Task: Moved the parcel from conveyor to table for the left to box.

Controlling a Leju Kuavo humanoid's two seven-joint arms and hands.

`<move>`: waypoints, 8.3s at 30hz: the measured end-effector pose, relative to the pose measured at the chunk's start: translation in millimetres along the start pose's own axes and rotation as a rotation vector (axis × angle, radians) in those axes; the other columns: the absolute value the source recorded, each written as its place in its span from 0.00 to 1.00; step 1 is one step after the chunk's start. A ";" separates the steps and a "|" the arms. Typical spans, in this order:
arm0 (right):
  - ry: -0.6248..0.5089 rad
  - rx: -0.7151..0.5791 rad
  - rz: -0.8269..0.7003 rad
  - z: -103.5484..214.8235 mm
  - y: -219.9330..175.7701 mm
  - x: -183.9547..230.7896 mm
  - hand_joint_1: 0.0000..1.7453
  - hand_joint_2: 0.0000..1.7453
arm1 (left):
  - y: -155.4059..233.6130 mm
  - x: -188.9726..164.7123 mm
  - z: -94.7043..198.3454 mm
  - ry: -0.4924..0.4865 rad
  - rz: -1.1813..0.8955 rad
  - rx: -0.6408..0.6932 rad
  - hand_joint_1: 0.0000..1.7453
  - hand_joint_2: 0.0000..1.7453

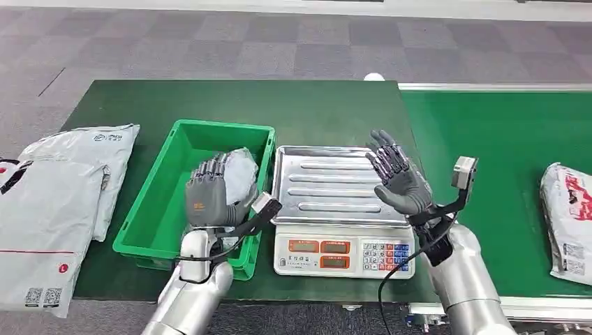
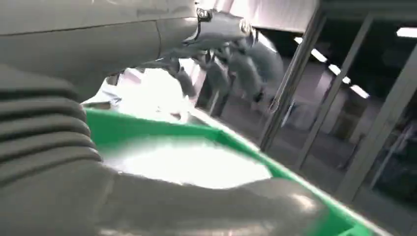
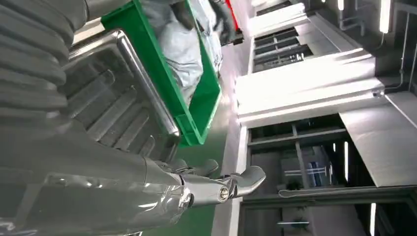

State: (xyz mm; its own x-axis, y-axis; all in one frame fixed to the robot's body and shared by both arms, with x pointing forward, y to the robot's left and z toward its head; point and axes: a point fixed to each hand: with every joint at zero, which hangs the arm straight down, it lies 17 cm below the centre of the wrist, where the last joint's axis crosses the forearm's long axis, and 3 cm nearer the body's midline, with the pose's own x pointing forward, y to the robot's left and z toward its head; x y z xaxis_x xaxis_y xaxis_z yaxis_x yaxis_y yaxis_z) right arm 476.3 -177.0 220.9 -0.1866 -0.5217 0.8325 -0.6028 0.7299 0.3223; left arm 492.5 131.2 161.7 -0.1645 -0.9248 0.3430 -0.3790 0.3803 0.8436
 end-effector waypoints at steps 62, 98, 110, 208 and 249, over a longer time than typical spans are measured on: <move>0.193 -0.947 1.847 107.4 -230.3 138.7 0.00 1.00 | 45.6 119.3 39.0 -0.312 1.569 -0.369 0.00 1.00; 1.262 -1.233 1.255 332.1 -342.6 11.9 0.00 1.00 | 34.3 123.2 43.3 -0.297 1.524 -0.417 0.00 1.00; 1.246 -1.217 1.256 321.8 -342.1 9.9 0.00 1.00 | 37.8 122.9 42.5 -0.303 1.518 -0.403 0.00 1.00; 1.476 -0.837 1.259 274.1 -320.6 -42.7 1.00 1.00 | 25.1 115.9 47.6 -0.290 1.483 -0.417 0.00 1.00; -0.373 -0.740 1.550 70.3 -100.8 158.3 1.00 1.00 | 33.7 117.2 36.5 -0.319 1.492 -0.386 0.00 1.00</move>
State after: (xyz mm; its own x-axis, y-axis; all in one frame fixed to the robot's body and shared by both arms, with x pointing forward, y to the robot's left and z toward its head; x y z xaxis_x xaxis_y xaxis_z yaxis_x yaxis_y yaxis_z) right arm 453.0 -364.2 288.5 -0.4114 0.7994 0.4379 0.7147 0.5811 -0.3892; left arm 427.2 36.0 215.3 -0.3601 0.3262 0.8740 0.5321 0.8414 -0.0948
